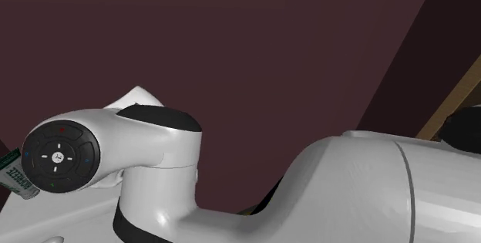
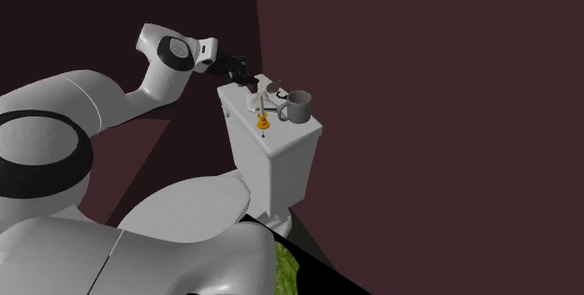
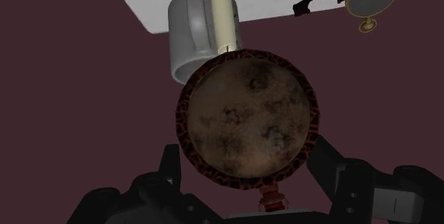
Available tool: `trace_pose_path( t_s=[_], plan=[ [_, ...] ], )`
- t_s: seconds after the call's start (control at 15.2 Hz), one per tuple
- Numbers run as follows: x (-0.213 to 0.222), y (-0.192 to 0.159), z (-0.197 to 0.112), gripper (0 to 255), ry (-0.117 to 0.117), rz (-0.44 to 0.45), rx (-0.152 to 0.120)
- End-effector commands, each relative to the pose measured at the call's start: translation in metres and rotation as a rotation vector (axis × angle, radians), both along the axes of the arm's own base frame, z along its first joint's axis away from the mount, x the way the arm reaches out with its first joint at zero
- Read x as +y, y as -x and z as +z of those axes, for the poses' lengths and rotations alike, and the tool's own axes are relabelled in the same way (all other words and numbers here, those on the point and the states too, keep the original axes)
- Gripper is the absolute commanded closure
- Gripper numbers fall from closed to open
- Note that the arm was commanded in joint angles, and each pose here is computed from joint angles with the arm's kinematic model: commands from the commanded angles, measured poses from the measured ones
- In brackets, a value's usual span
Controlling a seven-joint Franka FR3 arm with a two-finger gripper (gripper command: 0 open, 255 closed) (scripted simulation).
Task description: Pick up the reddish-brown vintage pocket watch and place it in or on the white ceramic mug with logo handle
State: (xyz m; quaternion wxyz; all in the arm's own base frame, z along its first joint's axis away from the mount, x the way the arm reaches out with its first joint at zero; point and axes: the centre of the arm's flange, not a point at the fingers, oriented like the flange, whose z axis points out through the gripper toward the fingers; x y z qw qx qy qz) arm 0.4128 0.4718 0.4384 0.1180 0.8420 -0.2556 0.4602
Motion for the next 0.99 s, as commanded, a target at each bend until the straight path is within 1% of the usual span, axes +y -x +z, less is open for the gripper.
trace_pose_path(
  t_s=[0.0, 0.73, 0.79, 0.92],
  plan=[
    [-0.007, -0.01, 0.007, 255, 0.0, 0.0, 0.0],
    [-0.096, -0.124, 0.02, 255, 0.0, 0.0, 0.0],
    [-0.102, -0.13, 0.021, 255, 0.0, 0.0, 0.0],
    [-0.102, -0.13, 0.01, 255, 0.0, 0.0, 0.0]
  ],
)
